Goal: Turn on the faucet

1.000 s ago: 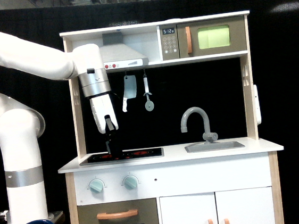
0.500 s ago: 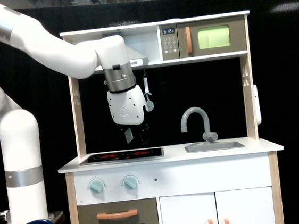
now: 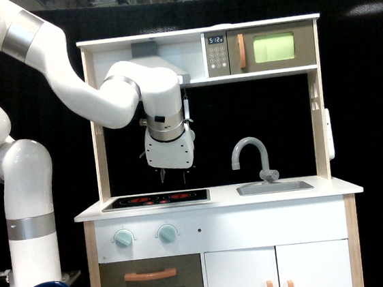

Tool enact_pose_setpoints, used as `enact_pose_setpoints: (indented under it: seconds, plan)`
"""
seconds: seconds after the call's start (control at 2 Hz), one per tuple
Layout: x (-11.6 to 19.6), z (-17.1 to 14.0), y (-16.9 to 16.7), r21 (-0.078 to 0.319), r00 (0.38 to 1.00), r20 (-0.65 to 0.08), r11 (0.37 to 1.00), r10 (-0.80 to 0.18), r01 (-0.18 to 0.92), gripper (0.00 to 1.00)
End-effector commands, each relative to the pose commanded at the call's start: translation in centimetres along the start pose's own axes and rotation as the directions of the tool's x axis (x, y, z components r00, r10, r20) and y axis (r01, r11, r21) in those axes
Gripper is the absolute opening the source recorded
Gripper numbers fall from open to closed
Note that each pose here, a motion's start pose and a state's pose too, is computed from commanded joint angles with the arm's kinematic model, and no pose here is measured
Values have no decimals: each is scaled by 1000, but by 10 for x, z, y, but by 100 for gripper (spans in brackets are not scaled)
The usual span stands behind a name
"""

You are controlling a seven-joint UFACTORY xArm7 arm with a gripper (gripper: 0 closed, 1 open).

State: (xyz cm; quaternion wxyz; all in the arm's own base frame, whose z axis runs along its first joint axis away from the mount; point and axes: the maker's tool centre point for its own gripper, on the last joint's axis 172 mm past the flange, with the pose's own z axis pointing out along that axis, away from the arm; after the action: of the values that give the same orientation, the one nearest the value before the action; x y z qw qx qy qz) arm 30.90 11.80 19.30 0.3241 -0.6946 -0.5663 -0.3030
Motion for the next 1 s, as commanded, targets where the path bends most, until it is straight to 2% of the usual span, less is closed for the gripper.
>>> enact_pose_setpoints:
  seconds: [0.5,1.0]
  plan:
    - [17,13,5,3,974,-218,998,-61,63,100]
    - [27,17,-2,60,866,-490,987,-101,150,100]
